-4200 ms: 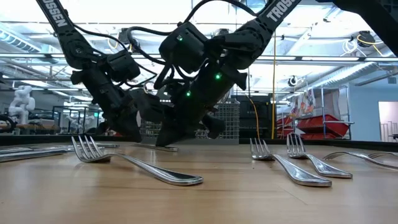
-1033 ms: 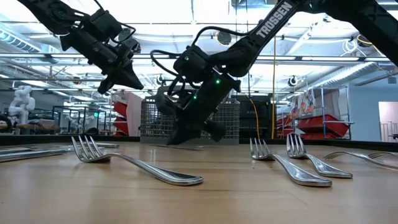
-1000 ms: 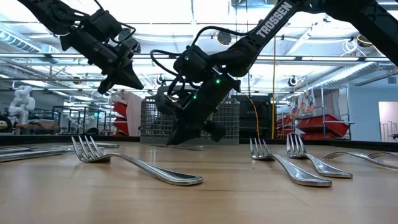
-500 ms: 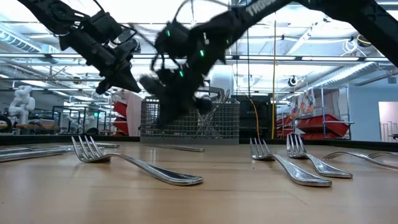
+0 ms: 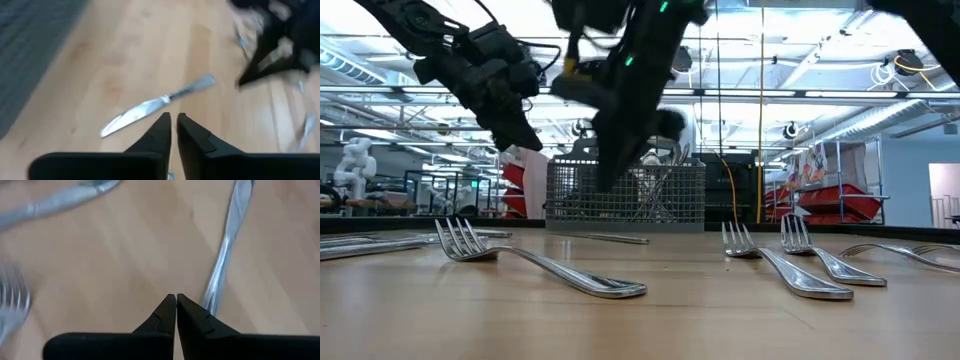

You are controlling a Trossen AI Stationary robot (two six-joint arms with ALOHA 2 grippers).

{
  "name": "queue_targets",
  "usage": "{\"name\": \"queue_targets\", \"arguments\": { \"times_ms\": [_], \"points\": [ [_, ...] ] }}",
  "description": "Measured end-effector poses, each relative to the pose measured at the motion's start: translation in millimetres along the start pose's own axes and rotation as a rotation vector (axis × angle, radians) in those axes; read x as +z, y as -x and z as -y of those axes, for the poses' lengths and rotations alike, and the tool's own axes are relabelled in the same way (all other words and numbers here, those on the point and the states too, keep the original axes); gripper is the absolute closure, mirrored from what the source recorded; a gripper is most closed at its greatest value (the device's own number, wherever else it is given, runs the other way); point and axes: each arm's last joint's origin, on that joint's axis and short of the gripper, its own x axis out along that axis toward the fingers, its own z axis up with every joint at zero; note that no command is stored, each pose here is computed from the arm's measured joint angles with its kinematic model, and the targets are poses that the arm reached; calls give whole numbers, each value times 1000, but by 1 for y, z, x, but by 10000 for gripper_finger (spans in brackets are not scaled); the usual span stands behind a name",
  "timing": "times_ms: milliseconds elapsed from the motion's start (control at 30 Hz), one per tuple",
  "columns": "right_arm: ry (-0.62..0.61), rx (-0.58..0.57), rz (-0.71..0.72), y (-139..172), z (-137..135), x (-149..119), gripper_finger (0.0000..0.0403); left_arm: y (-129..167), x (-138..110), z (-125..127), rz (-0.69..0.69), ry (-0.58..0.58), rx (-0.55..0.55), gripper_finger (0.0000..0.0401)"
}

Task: Sort silverware
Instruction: Put the silver knife into the gray utensil holder

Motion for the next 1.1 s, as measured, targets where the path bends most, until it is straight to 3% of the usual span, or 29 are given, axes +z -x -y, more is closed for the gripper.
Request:
{"name": "queue_targets", "arguments": {
  "times_ms": [100, 200, 300, 367, 467, 567, 667, 767, 867, 1000, 1100],
  "points": [
    [-7, -84, -23, 12, -10, -17, 368, -10, 1, 7, -11, -101, -38, 327],
    [-74, -173, 46, 18, -17, -24, 334, -21, 3, 11, -15, -123, -59, 294],
    [-198, -186, 117, 18, -19, -25, 291, -33, 3, 12, -23, -108, -47, 271],
    [-259, -187, 186, 15, -23, -27, 263, -40, 3, 12, -31, -91, -48, 265],
    [-381, -280, 351, 20, -24, -39, 231, -46, 5, 13, -15, -56, -60, 262],
    [-532, -321, 478, 42, -17, -60, 219, -46, 8, 16, 16, -45, -93, 262],
    [-583, -312, 488, 57, -3, -93, 222, -45, 11, 16, 41, -22, -116, 262],
    [-588, -235, 475, 69, 15, -124, 225, -45, 12, 17, 52, -46, -119, 262],
    [-524, -43, 390, 61, 33, -144, 223, -48, 11, 16, 47, -111, -119, 262],
    [-450, 252, 372, 39, 48, -152, 212, -58, 8, 13, 29, -122, -182, 262],
    [-428, 296, 428, 32, 55, -148, 209, -68, 3, 9, -5, -116, -188, 262]
  ]
}}
